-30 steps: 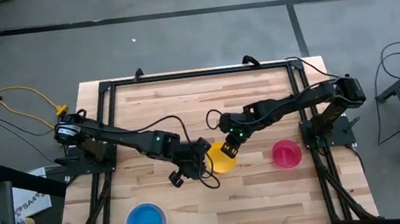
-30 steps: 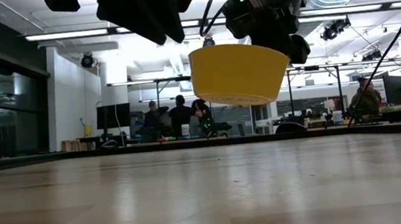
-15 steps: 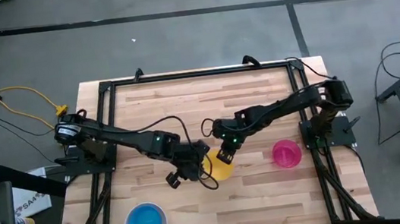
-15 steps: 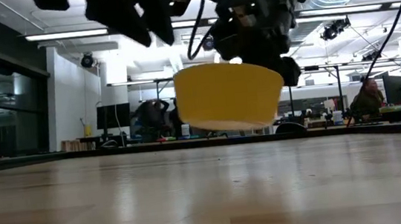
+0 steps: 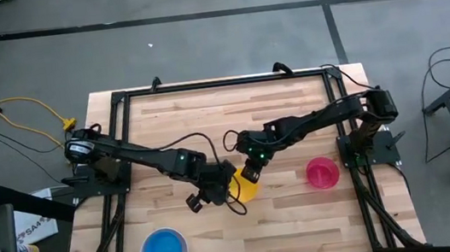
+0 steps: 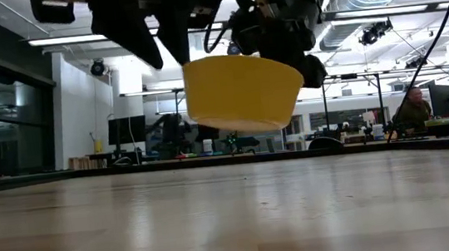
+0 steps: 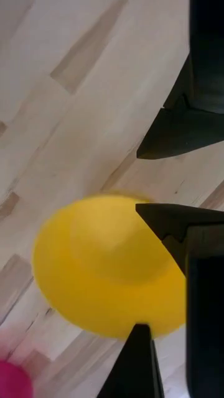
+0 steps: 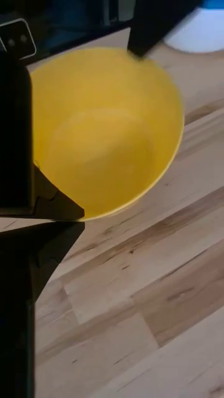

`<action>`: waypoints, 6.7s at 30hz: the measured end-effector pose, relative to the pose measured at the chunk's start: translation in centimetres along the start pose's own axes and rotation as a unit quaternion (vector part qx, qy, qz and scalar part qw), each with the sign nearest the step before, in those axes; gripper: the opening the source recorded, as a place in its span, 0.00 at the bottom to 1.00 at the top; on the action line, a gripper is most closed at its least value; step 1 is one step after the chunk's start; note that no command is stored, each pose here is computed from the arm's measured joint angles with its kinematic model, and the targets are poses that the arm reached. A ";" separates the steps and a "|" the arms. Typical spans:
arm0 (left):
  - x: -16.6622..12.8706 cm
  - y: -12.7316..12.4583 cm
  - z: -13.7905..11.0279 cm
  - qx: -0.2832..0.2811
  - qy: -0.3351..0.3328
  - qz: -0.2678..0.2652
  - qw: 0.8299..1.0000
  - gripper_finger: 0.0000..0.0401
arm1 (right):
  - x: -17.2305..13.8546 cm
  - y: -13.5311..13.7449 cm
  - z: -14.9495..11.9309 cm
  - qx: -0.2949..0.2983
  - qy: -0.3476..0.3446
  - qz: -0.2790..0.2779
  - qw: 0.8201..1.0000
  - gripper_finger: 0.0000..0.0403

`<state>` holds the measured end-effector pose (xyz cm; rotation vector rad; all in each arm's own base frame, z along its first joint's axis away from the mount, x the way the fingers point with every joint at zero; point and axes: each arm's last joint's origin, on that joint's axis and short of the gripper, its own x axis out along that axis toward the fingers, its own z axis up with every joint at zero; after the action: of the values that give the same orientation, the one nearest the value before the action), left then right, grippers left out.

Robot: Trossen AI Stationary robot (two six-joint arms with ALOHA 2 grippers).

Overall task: Nest bowls inside each other
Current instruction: Stack the yellow bowl on the blue bowl, then stack the pink bowl on the yellow bowl

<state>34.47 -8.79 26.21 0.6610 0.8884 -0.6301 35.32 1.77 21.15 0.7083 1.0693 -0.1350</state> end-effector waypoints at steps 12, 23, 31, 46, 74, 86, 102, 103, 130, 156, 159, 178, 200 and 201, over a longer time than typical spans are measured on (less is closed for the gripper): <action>0.8 0.2 0.0 0.002 0.009 0.010 1.000 0.31 | -0.2 0.5 0.1 -0.008 -0.004 0.007 1.000 0.01; 0.8 0.2 0.0 0.004 0.008 0.013 1.000 0.17 | -0.2 0.5 0.1 -0.007 -0.003 0.009 1.000 0.01; 0.8 0.2 0.1 0.024 0.004 0.013 1.000 0.02 | -0.2 0.7 0.3 -0.010 -0.006 0.024 1.000 0.01; 0.8 0.1 -0.1 0.027 0.015 0.012 0.999 0.00 | -0.2 1.0 0.3 -0.021 0.012 0.064 0.998 0.13; 0.7 -0.5 -0.3 -0.016 0.012 -0.041 0.999 0.00 | -0.8 -0.6 1.2 -0.011 0.067 0.126 0.990 0.30; 0.7 -2.9 -0.1 -0.025 0.095 -0.037 0.994 0.00 | -1.3 -2.0 1.8 -0.007 0.086 0.147 0.985 0.30; -3.7 -11.9 3.4 -0.180 0.101 0.007 0.978 0.00 | -1.2 -2.3 2.2 -0.058 0.028 0.079 0.995 0.30; -3.9 -12.6 3.6 -0.190 0.101 0.010 0.976 0.00 | -1.2 -2.3 2.2 -0.059 0.025 0.076 0.995 0.30; -3.5 -28.5 5.3 -0.318 0.085 0.041 0.943 0.00 | -1.1 -1.6 3.0 -0.025 -0.046 0.058 0.997 0.30; -1.9 -29.3 5.8 -0.337 0.095 -0.004 0.937 0.07 | -0.5 0.7 1.5 -0.033 -0.047 0.058 0.997 0.29; -1.9 -29.2 5.8 -0.328 0.088 0.008 0.941 0.08 | -0.4 1.0 1.3 -0.036 -0.044 0.060 0.997 0.29; -1.8 -29.1 6.0 -0.328 0.069 0.019 0.942 0.08 | 0.1 2.8 -0.3 -0.024 -0.040 0.054 0.997 0.29; -2.1 -19.1 6.8 -0.190 0.106 0.180 0.959 0.08 | -0.1 0.9 -4.8 0.055 0.045 -0.196 0.978 0.29; -1.5 -18.5 6.4 -0.190 0.118 0.181 0.958 0.08 | -0.2 0.7 -4.9 0.056 0.050 -0.206 0.976 0.29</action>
<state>23.35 -24.93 25.81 0.5353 1.0427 -0.0435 31.80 5.15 20.29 0.5909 1.3047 -0.5238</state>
